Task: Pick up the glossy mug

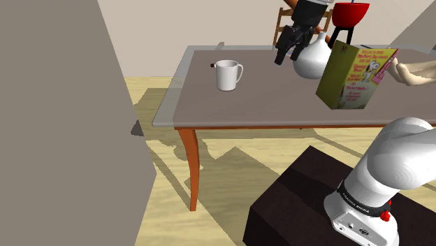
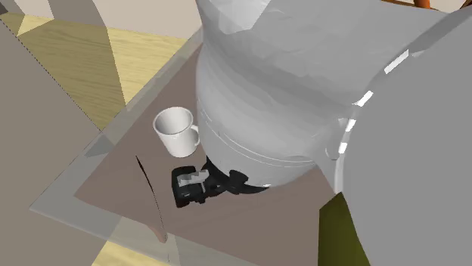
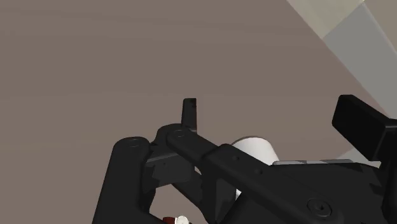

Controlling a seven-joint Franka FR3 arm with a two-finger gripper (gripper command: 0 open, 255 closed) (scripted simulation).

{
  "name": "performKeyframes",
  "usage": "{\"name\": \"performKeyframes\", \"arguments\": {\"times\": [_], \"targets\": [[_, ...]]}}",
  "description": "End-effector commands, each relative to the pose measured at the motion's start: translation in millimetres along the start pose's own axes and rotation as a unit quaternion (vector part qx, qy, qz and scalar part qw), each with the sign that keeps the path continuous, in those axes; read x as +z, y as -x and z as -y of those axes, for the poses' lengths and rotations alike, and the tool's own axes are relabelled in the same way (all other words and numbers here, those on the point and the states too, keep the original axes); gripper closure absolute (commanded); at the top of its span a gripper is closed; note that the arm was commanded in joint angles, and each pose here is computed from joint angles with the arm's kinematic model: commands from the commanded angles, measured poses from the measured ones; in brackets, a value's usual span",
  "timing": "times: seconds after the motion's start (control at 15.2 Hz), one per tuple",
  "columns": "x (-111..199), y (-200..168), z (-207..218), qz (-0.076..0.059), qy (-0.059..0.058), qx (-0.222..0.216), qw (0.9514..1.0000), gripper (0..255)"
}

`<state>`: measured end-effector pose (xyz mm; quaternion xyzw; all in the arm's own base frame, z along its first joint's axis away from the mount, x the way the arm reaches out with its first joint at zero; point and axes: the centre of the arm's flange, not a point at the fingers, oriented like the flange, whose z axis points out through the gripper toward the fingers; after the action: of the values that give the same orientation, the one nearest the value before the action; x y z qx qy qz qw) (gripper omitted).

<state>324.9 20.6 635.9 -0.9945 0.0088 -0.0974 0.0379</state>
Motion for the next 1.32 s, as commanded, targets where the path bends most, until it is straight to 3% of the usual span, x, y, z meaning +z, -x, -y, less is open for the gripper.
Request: {"name": "performKeyframes", "arguments": {"times": [0.0,0.59,1.19,1.25], "targets": [[0.0,0.0,0.0,0.000,0.000,0.000,1.0000,0],[37.5,-112.9,60.3,0.036,0.035,0.026,0.9984,0],[86.9,-225.0,111.5,0.073,0.070,0.052,0.9936,0],[92.1,-224.0,111.1,0.073,0.070,0.052,0.9936,0]]}}
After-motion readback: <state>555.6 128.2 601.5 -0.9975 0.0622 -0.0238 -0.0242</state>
